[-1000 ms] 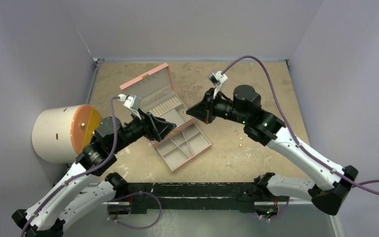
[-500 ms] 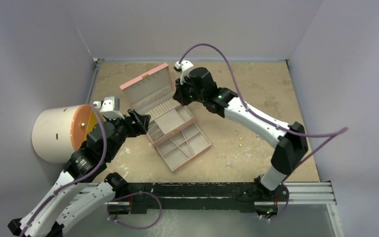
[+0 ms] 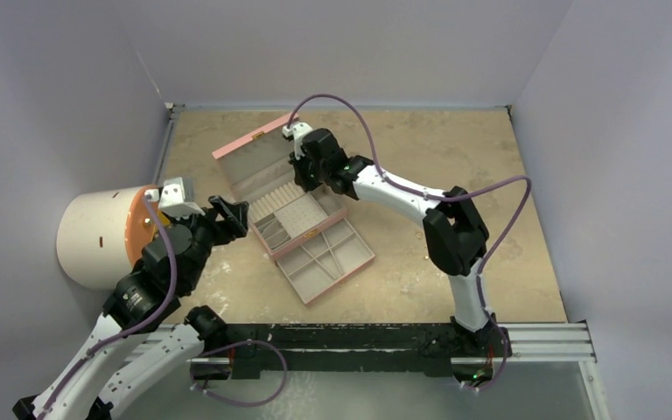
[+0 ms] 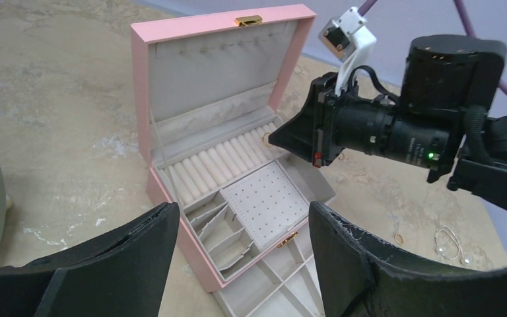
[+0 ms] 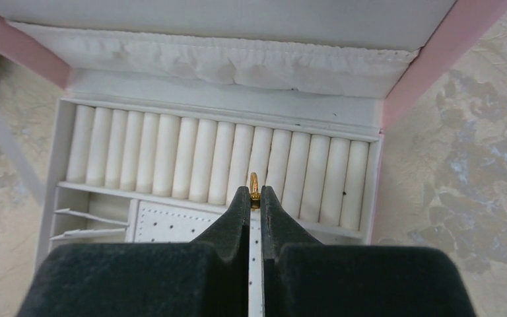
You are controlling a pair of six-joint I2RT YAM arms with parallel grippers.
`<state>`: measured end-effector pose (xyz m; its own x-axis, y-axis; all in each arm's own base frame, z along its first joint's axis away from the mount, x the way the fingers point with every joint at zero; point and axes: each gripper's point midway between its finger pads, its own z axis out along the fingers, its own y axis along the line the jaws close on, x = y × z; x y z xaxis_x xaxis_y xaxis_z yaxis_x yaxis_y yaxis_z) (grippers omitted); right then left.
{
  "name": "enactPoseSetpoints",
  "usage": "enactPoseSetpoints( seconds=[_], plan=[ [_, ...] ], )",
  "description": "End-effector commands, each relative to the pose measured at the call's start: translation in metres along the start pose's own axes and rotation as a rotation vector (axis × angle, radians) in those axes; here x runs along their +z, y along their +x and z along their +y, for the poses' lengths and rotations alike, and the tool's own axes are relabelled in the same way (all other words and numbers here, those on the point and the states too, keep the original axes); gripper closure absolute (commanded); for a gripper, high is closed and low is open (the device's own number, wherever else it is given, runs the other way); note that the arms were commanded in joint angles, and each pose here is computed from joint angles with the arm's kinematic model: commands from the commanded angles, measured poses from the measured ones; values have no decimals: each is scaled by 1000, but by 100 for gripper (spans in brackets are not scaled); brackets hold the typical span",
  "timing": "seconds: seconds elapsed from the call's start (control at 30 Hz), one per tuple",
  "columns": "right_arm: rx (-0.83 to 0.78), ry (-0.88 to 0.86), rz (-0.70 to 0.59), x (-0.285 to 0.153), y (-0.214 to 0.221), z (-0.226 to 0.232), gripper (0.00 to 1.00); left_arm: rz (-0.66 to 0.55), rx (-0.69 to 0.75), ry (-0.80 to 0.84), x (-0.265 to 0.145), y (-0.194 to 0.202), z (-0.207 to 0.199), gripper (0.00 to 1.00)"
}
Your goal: Organize the mixed jewelry
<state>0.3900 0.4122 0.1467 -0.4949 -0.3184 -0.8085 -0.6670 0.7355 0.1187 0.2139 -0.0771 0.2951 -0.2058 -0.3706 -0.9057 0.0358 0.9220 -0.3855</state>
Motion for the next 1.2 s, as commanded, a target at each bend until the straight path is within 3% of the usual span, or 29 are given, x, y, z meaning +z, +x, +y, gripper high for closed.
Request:
enactPoseSetpoints(
  seconds=[0.0,1.17],
  plan=[
    [-19,13,-110,6,-34,-1,100,-23,9,-10,-1,-5,2,28],
    [-44,175,32,65,38,-19,100,-12,23,-7,1,-3,1,28]
  ],
)
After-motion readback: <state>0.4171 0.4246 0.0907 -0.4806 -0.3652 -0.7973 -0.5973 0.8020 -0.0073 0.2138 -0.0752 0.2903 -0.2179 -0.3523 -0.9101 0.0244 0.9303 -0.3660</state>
